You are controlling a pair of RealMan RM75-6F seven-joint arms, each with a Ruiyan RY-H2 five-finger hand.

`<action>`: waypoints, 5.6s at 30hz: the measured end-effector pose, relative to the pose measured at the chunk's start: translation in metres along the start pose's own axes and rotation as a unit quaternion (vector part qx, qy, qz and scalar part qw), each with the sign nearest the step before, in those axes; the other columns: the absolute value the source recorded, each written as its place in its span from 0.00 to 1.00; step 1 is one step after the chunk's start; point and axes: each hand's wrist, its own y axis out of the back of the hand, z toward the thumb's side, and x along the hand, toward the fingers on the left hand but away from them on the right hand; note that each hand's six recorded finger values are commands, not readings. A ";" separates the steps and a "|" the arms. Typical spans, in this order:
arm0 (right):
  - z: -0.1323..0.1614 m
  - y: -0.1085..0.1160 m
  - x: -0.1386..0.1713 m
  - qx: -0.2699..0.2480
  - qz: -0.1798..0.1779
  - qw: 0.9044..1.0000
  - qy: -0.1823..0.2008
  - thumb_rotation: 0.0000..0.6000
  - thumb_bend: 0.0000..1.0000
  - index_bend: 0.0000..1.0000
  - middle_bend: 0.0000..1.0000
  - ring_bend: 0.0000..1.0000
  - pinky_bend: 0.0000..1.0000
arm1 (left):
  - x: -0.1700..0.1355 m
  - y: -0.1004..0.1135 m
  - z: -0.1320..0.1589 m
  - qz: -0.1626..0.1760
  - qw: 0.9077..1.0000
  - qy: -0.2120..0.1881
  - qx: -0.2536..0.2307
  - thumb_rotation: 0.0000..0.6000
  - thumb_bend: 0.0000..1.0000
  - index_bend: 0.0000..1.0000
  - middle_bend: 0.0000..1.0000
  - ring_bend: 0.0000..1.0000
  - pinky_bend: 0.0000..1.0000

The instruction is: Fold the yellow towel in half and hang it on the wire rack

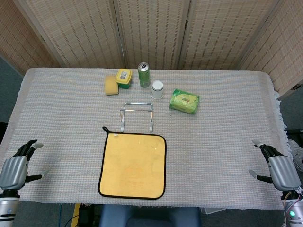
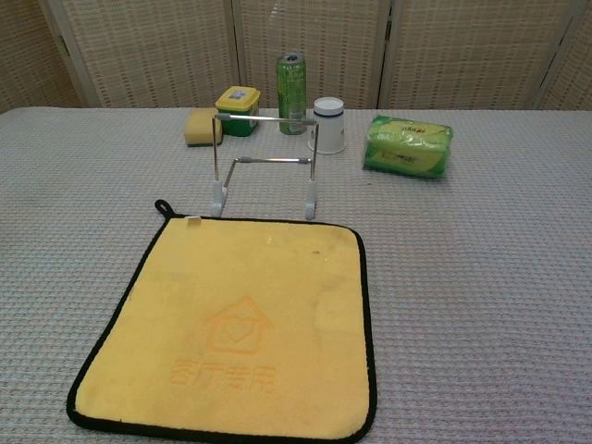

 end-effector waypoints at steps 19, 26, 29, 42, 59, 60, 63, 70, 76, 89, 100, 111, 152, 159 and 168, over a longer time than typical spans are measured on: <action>0.022 0.000 -0.007 -0.022 0.013 0.999 0.042 1.00 0.13 0.14 0.26 0.30 0.49 | -0.005 -0.013 0.034 -0.006 0.989 -0.144 0.024 1.00 0.17 0.44 0.59 0.55 0.71; 0.029 -0.003 -0.008 -0.022 0.020 0.998 0.051 1.00 0.13 0.14 0.26 0.30 0.49 | -0.008 -0.033 0.064 -0.038 0.968 -0.246 0.037 1.00 0.17 0.49 0.75 0.67 0.81; 0.032 -0.005 -0.009 -0.022 0.024 0.998 0.056 1.00 0.13 0.14 0.26 0.30 0.49 | -0.010 -0.042 0.076 -0.053 0.957 -0.283 0.044 1.00 0.17 0.49 0.79 0.71 0.83; 0.041 -0.015 -0.007 -0.018 0.040 0.997 0.069 1.00 0.13 0.15 0.26 0.30 0.49 | -0.022 -0.090 0.116 -0.110 0.907 -0.395 0.092 1.00 0.17 0.49 0.86 0.77 0.87; 0.037 -0.016 -0.005 -0.020 0.039 0.997 0.062 1.00 0.13 0.15 0.26 0.30 0.49 | -0.023 -0.132 0.138 -0.135 0.902 -0.399 0.091 1.00 0.17 0.49 0.87 0.78 0.87; 0.036 -0.016 -0.005 -0.021 0.039 0.997 0.061 1.00 0.13 0.15 0.26 0.30 0.49 | -0.023 -0.133 0.138 -0.136 0.902 -0.398 0.091 1.00 0.17 0.49 0.87 0.78 0.87; 0.035 -0.018 -0.004 -0.022 0.041 0.997 0.059 1.00 0.13 0.15 0.26 0.30 0.49 | -0.022 -0.138 0.139 -0.139 0.903 -0.396 0.095 1.00 0.17 0.50 0.87 0.78 0.87; 0.034 -0.018 -0.004 -0.024 0.042 0.997 0.059 1.00 0.13 0.15 0.26 0.30 0.49 | -0.022 -0.145 0.139 -0.147 0.902 -0.394 0.100 1.00 0.17 0.50 0.87 0.78 0.87; 0.032 -0.019 -0.002 -0.025 0.043 0.997 0.055 1.00 0.13 0.15 0.26 0.30 0.49 | -0.022 -0.148 0.140 -0.145 0.905 -0.388 0.095 1.00 0.17 0.51 0.87 0.78 0.87; 0.028 -0.022 -0.002 -0.027 0.045 0.997 0.050 1.00 0.13 0.15 0.26 0.30 0.49 | -0.015 -0.153 0.142 -0.153 0.911 -0.373 0.084 1.00 0.22 0.52 0.88 0.79 0.87; 0.029 -0.025 -0.004 -0.023 0.050 0.997 0.054 1.00 0.13 0.15 0.26 0.31 0.49 | -0.015 -0.151 0.140 -0.163 0.910 -0.373 0.078 1.00 0.37 0.51 0.88 0.79 0.87; 0.060 -0.030 -0.006 -0.015 0.060 0.991 0.115 1.00 0.13 0.16 0.32 0.38 0.49 | -0.014 -0.150 0.145 -0.161 0.909 -0.376 0.074 1.00 0.44 0.53 0.88 0.79 0.87; 0.268 -0.178 -0.017 0.056 0.182 0.893 0.407 1.00 0.19 0.43 0.90 1.00 1.00 | -0.017 -0.142 0.141 -0.160 0.915 -0.366 0.056 1.00 0.44 0.53 0.89 0.79 0.87; 0.274 -0.184 -0.018 0.066 0.182 0.890 0.413 1.00 0.21 0.45 0.90 1.00 1.00 | -0.017 -0.141 0.139 -0.158 0.917 -0.362 0.052 1.00 0.44 0.53 0.89 0.79 0.87; 0.282 -0.191 -0.021 0.073 0.186 0.886 0.418 1.00 0.28 0.52 0.90 1.00 1.00 | -0.018 -0.140 0.135 -0.158 0.919 -0.358 0.049 1.00 0.44 0.53 0.89 0.79 0.87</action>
